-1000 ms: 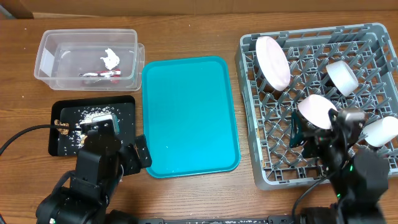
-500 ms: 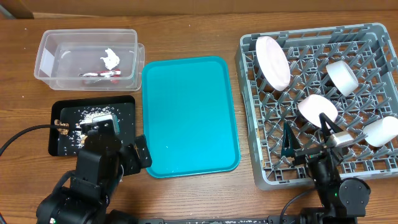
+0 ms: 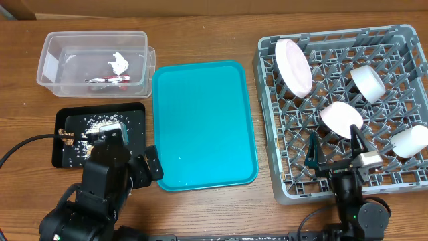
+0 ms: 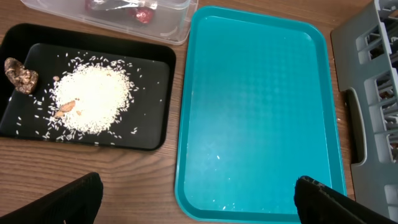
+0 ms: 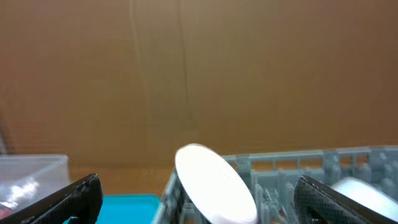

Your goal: Sort waste into correct bins and load items into the dishwasher

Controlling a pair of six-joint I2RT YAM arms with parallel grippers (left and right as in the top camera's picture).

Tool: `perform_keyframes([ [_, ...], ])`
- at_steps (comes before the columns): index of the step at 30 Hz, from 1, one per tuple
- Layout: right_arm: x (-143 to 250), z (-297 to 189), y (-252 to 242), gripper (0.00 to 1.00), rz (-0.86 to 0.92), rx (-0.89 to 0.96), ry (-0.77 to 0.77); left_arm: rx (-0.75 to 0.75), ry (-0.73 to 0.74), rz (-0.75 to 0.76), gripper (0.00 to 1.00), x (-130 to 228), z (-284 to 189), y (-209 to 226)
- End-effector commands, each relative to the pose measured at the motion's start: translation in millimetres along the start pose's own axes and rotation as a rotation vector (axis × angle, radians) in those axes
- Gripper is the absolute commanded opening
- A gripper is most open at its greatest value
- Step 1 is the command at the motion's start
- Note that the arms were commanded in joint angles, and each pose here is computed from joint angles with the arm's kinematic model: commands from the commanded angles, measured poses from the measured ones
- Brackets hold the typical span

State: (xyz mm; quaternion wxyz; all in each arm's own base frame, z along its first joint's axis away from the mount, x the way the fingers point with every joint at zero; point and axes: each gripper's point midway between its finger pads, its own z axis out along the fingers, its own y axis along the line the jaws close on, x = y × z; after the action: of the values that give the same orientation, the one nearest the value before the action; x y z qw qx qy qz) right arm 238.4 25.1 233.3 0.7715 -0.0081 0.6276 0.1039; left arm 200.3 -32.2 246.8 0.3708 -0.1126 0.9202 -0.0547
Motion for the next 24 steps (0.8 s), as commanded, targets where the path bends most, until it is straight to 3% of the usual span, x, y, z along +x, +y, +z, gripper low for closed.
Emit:
perform_keyframes([
  [1, 15, -1, -12, 1.00, -0.003, 0.070, 0.034, -0.016, -0.005, -0.015, 1.00, 0, 1, 2],
  [7, 61, -8, -22, 1.00, -0.026, 0.116, 0.225, -0.016, -0.005, -0.015, 1.00, 0, 1, 2],
  [24, 61, -8, -22, 1.00, -0.021, 0.114, 0.225, -0.016, -0.005, -0.015, 1.00, 0, 1, 2],
])
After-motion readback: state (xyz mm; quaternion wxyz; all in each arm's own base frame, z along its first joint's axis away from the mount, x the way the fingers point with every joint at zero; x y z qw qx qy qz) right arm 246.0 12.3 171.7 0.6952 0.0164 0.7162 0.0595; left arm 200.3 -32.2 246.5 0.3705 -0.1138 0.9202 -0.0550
